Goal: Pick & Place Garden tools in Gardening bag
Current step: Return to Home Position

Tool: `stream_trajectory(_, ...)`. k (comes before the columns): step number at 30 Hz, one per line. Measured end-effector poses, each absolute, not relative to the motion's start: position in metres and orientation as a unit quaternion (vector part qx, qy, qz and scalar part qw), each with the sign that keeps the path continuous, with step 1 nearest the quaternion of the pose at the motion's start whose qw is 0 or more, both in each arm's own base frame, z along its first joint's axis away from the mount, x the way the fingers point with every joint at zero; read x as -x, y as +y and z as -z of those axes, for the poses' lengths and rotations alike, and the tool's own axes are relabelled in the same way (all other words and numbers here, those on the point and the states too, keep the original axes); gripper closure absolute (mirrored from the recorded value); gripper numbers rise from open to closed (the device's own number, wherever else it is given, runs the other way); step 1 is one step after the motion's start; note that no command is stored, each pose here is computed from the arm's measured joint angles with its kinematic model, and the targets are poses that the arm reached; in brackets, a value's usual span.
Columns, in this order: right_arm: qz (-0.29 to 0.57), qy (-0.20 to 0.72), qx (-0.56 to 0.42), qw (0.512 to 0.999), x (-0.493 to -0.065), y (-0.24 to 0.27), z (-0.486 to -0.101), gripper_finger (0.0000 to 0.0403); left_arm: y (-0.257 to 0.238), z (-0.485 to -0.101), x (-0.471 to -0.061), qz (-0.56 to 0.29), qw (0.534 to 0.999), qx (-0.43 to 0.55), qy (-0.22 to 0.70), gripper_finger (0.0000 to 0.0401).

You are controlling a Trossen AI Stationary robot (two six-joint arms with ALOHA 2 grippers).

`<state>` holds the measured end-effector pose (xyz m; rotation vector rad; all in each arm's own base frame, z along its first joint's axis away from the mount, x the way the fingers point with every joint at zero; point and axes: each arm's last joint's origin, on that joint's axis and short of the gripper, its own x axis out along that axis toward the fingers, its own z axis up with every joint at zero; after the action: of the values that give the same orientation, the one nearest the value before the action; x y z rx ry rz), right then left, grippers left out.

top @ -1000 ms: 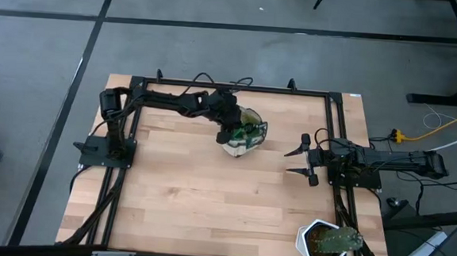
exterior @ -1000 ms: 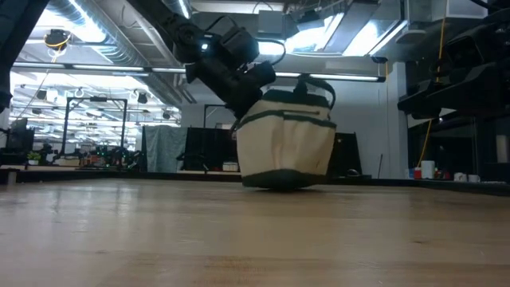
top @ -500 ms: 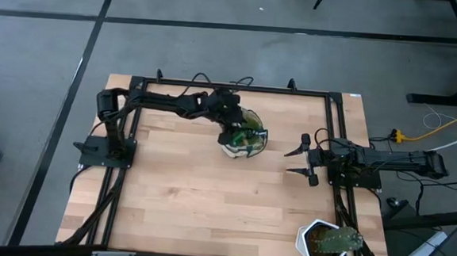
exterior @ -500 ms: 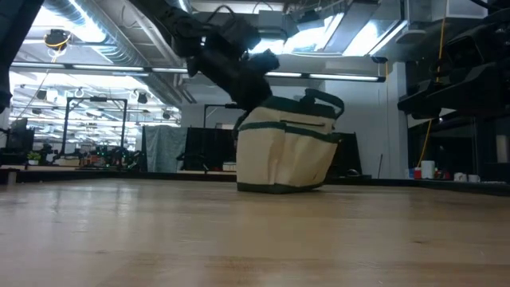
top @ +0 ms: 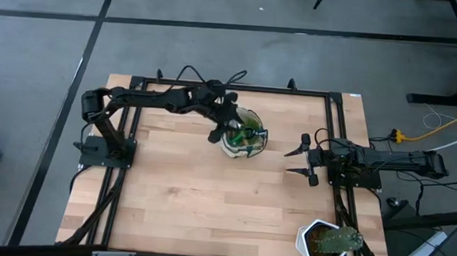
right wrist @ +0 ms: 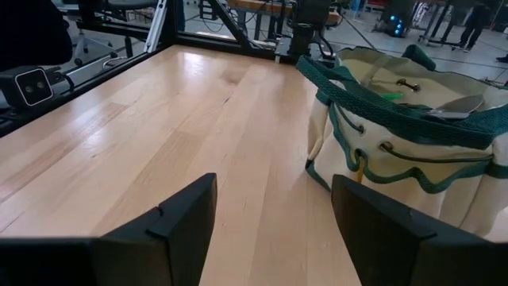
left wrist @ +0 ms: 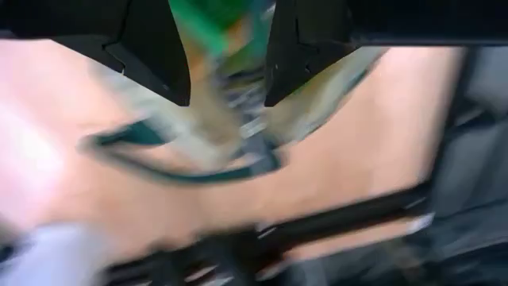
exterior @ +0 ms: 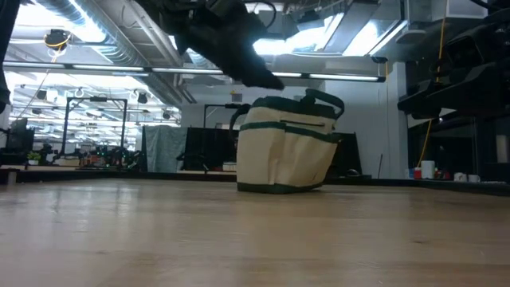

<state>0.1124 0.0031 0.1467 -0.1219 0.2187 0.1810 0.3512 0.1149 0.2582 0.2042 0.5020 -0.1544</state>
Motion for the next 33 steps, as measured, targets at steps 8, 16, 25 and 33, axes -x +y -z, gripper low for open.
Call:
stream_trajectory(8, -0.09, 0.109, 0.061, 0.988, -0.112, 0.003, -0.147, 0.0153, 0.116, -0.258, -0.342, 0.276, 0.945, -0.055, 0.167, 0.0246)
stream_trajectory(16, -0.09, 0.109, 0.061, 0.988, -0.112, 0.003, -0.147, 0.0153, 0.121, -0.218, -0.327, 0.239, 0.957, -0.014, 0.164, 0.0244)
stream_trajectory(25, -0.09, 0.109, 0.061, 0.988, -0.112, 0.003, -0.147, 0.0153, 0.091, -0.2, -0.328, 0.133, 0.972, -0.068, 0.182, 0.0246)
stream_trajectory(33, -0.09, 0.109, 0.061, 0.988, -0.112, 0.003, -0.147, 0.0153, 0.06, -0.222, -0.297, 0.119, 0.977, -0.101, 0.144, 0.0247)
